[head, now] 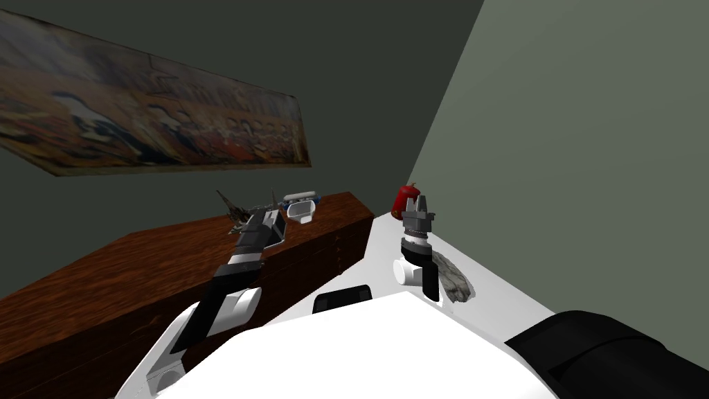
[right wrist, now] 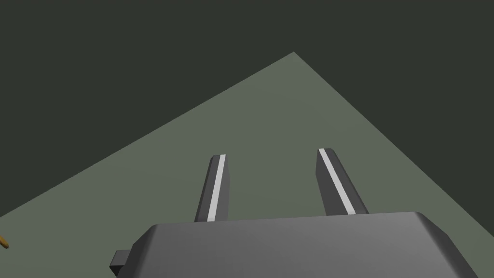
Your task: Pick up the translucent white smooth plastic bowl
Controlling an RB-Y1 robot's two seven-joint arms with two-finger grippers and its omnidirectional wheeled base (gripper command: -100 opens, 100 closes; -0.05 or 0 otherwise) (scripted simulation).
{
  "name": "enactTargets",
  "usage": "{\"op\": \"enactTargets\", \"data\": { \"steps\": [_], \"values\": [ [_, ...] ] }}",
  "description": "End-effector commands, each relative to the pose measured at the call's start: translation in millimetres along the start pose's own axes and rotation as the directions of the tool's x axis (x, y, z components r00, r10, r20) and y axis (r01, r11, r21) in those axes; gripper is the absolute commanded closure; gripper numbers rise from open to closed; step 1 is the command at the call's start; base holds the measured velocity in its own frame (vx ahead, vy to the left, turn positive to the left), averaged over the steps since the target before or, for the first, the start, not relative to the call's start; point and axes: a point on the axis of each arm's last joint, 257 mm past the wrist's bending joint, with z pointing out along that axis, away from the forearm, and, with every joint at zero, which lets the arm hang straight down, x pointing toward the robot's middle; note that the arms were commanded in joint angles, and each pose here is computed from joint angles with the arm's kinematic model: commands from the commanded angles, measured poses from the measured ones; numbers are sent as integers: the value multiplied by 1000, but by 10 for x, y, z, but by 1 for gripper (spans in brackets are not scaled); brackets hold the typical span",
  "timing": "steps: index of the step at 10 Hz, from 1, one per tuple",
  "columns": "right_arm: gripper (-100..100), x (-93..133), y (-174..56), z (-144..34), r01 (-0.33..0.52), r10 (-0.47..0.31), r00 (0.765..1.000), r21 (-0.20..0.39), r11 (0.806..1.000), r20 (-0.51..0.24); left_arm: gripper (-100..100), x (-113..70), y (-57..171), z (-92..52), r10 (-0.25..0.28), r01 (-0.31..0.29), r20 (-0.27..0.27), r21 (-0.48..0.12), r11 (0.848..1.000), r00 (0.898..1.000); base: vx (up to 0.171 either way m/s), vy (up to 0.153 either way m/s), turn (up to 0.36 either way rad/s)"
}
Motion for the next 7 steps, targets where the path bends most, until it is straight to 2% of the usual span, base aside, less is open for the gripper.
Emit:
{"op": "enactTargets", "data": {
  "steps": [1,7],
  "values": [
    [0,0,0,0,0,0,1000,0,1000,0,-100,-13,92,40,-8,8,-8,-33,999,1000,-45,-55,-30],
    [0,0,0,0,0,0,1000,0,1000,0,-100,-181,446,139,-38,33,-33,-157,987,999,-50,-57,-50]
  ]
}}
